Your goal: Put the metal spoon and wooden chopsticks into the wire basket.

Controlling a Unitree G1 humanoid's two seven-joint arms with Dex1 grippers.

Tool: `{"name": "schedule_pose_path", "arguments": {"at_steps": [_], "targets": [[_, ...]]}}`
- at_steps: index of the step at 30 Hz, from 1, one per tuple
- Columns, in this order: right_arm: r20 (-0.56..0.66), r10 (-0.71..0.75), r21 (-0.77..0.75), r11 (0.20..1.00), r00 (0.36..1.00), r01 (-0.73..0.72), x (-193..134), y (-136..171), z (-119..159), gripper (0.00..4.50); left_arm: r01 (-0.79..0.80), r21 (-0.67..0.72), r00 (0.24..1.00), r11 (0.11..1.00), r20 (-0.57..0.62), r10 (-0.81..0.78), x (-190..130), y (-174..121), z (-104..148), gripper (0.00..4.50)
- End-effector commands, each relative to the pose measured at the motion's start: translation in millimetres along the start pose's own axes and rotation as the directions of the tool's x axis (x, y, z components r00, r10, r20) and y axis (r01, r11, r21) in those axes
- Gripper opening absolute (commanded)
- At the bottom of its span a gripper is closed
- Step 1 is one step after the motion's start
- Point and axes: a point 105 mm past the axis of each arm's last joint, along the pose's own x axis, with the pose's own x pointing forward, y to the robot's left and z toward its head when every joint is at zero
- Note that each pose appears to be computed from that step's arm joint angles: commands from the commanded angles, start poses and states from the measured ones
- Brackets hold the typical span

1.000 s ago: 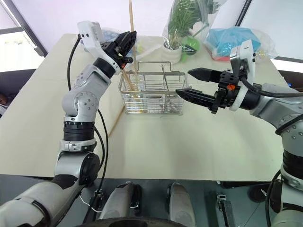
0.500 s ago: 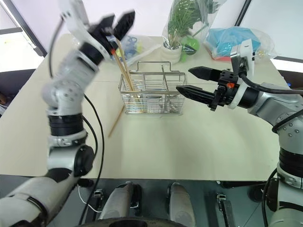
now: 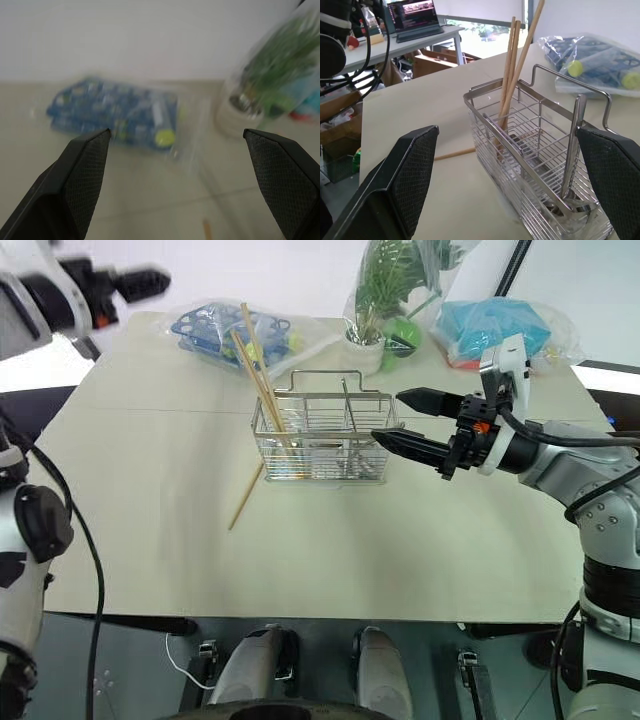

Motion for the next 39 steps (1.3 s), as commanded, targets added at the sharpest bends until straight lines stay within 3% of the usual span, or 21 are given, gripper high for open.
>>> {"name": "schedule_pose_path", "arguments": {"at_steps": [1, 5, 8, 16, 26, 39], "targets": [[0.029, 0.006, -0.030, 1.000, 1.000, -0.005, 1, 1, 7, 4.50, 0.029, 0.003, 0.995, 1.000, -0.093, -0.029, 1, -14, -18, 4.45], [0.030, 0.007, -0.028, 1.000, 1.000, -0.006, 2, 2, 5, 4.50, 0.056, 0.006, 0.969, 0.998, -0.241, -0.053, 9, -36, -62, 4.45], [0.034, -0.001, -0.028, 1.000, 0.999, 0.002, 3, 2, 6, 4.50, 0.006, 0.025, 0.952, 1.000, -0.307, 0.002, 15, -35, -89, 4.45], [0.036, -0.032, -0.021, 0.999, 0.999, 0.032, -2, 3, 3, 4.50, -0.071, 0.065, 0.942, 0.995, -0.323, 0.088, 15, -25, -97, 4.45], [0.040, -0.029, -0.022, 0.999, 0.999, 0.030, -2, 6, 1, 4.50, 0.083, 0.069, 0.900, 0.994, -0.434, -0.045, 31, -63, -126, 4.45], [0.021, -0.022, -0.038, 0.999, 1.000, 0.023, -4, 9, -2, 4.50, 0.058, 0.111, 0.854, 0.992, -0.520, 0.009, 46, -61, -155, 4.45]]}}
